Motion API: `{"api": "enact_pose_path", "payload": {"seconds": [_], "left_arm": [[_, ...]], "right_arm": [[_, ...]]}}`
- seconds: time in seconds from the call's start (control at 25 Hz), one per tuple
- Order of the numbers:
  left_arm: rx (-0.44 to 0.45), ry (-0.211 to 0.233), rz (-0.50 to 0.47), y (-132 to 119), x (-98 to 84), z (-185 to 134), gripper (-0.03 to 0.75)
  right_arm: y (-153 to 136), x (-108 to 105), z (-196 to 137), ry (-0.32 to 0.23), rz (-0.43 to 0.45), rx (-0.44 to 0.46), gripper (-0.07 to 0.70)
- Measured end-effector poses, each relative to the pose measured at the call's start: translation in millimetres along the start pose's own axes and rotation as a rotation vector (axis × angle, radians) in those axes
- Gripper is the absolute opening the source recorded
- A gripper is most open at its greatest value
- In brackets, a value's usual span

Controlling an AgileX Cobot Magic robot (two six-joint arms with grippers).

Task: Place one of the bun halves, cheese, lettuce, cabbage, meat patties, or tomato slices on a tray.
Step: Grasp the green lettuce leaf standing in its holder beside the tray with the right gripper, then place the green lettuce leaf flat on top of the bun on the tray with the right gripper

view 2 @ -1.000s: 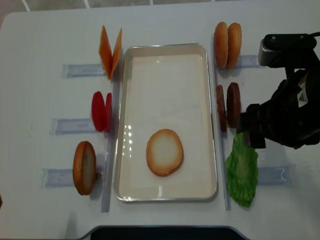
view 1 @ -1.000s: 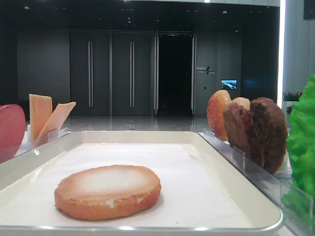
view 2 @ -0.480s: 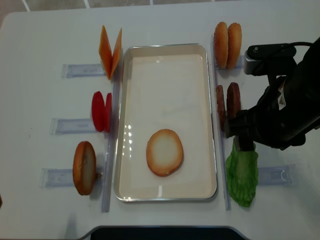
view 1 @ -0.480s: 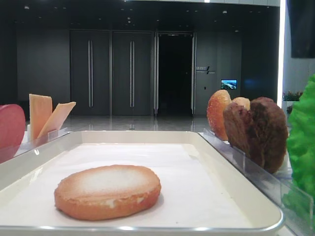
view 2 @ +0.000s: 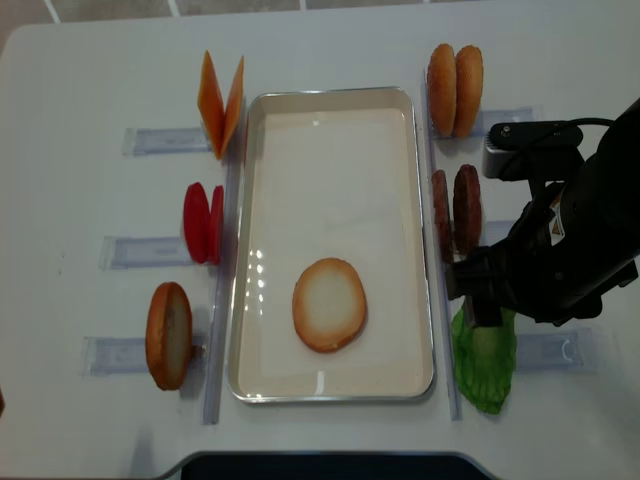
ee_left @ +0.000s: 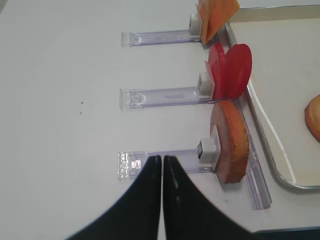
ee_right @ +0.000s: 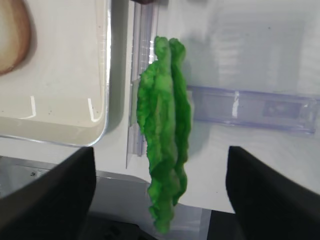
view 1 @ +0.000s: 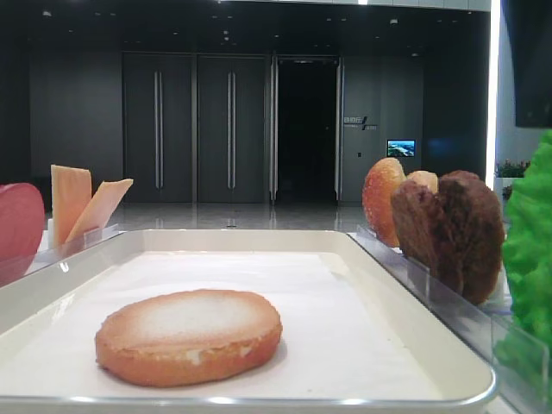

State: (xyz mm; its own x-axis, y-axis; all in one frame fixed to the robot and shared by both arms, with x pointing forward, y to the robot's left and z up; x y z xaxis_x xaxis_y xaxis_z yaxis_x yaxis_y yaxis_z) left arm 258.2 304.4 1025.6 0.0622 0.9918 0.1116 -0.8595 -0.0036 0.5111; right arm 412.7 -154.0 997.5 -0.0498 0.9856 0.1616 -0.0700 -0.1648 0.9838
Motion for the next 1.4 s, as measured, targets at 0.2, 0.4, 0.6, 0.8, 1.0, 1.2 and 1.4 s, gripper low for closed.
{"api": "enact_pose_path", "payload": {"seconds": [0.2, 0.4, 0.6, 0.8, 1.0, 1.2, 1.4], "left_arm": [[0.0, 0.0, 0.0, 0, 0.0, 0, 0.0], [0.0, 0.0, 0.0, 0, 0.0, 0, 0.0], [0.0, 0.0, 0.0, 0, 0.0, 0, 0.0], [0.0, 0.0, 0.0, 0, 0.0, 0, 0.0], [0.0, 0.0, 0.0, 0, 0.0, 0, 0.0], [0.0, 0.0, 0.0, 0, 0.0, 0, 0.0], [0.0, 0.0, 0.0, 0, 0.0, 0, 0.0]], "right_arm": [[0, 2, -1, -0.005, 0.011, 0.004, 0.538], [0, 1, 0, -0.001, 0.006, 0.0, 0.398], [0, -2, 1, 0.012, -0.014, -0.011, 0.115], [0, -4, 0, 0.015, -0.033, -0.002, 0.065], [4, -4, -1, 0.01, -0.046, 0.017, 0.065], [24, 3, 4, 0.013, -0.037, 0.019, 0.065], [45, 17, 12, 0.024, 0.023, -0.032, 0.065]]}}
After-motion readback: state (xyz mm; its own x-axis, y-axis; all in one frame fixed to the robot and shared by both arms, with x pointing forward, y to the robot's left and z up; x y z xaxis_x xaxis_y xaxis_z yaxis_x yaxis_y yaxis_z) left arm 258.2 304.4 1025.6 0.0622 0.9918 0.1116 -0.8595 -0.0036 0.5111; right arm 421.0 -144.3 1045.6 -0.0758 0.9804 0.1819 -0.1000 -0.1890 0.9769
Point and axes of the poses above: a point on each arm's last joint axis where the gripper is mounted, y pointing back along that axis away from the gripper, x along the wrist's bending axis when the last joint is at zero, z = x × y, the point moved 3 cm from there along -y, pointing out along that axis toward the gripper, and after that the axes turned 5 degrees about -y, right-handed, at the moved point
